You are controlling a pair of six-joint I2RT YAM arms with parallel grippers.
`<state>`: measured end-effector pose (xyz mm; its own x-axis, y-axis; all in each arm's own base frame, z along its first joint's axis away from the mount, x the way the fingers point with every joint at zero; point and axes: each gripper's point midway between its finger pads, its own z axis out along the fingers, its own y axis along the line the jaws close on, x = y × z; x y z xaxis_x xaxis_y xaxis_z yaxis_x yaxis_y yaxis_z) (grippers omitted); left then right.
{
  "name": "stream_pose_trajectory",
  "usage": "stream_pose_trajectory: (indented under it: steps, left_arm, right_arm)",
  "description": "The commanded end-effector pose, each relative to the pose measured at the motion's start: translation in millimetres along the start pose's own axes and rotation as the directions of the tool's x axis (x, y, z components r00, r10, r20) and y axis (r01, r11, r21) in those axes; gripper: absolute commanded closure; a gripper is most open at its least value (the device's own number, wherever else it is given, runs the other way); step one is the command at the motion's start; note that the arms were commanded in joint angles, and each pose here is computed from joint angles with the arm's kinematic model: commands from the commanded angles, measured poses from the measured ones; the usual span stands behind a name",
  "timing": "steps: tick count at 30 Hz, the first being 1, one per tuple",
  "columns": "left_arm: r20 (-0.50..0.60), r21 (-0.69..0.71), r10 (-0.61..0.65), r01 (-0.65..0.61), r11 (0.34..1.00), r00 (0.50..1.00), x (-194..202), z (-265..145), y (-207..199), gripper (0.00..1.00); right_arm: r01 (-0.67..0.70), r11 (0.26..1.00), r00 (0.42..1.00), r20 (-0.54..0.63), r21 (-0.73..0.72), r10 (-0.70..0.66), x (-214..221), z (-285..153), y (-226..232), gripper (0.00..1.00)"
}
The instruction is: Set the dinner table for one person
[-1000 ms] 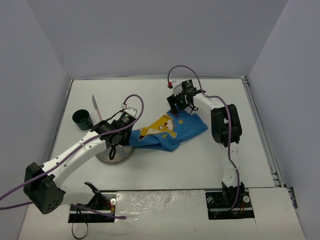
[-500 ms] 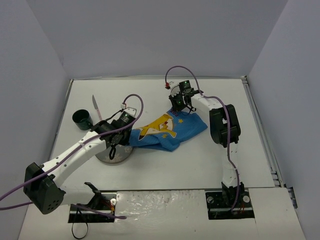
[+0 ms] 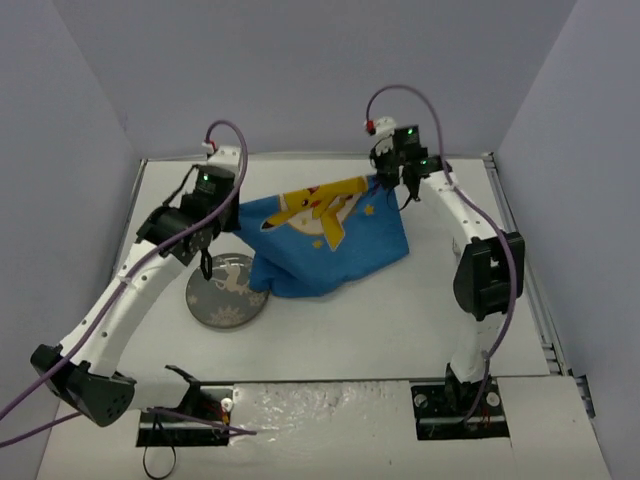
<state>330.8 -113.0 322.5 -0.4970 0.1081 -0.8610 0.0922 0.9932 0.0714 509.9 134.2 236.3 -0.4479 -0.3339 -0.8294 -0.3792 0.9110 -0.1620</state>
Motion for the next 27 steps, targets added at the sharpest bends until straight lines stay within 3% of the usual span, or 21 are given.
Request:
stream_pose_trajectory:
  steps: [1, 8, 17, 23, 27]
  left_arm:
    - [0.247, -0.045, 0.065, -0.056, 0.997, 0.967, -86.4, -29.4, 19.7, 1.00]
    - [0.422, 0.015, 0.040, -0.051, 0.999, 0.906, -130.9, -74.1, 21.5, 1.00]
    - [0.550, 0.269, 0.027, -0.208, 0.940, 0.834, -128.3, -146.2, -7.5, 1.00]
    - [0.554, 0.402, -0.010, -0.257, 0.879, 0.833, -117.9, -170.2, -27.4, 1.00]
    - [0.543, 0.417, -0.027, -0.242, 0.876, 0.839, -110.8, -159.6, -32.8, 1.00]
  right_arm:
    - [-0.089, 0.965, 0.961, 0.275, 0.245, 0.019, -90.4, -112.7, -56.8, 1.00]
    - [-0.190, 0.924, 0.900, 0.435, 0.333, 0.029, -108.9, -204.8, -77.8, 1.00]
    - [-0.265, 0.896, 0.796, 0.605, 0.357, -0.006, -103.3, -325.3, -76.9, 1.00]
    - [-0.306, 0.880, 0.752, 0.659, 0.364, -0.011, -88.7, -366.7, -75.5, 1.00]
    - [-0.293, 0.890, 0.758, 0.652, 0.350, -0.007, -76.6, -365.3, -69.4, 1.00]
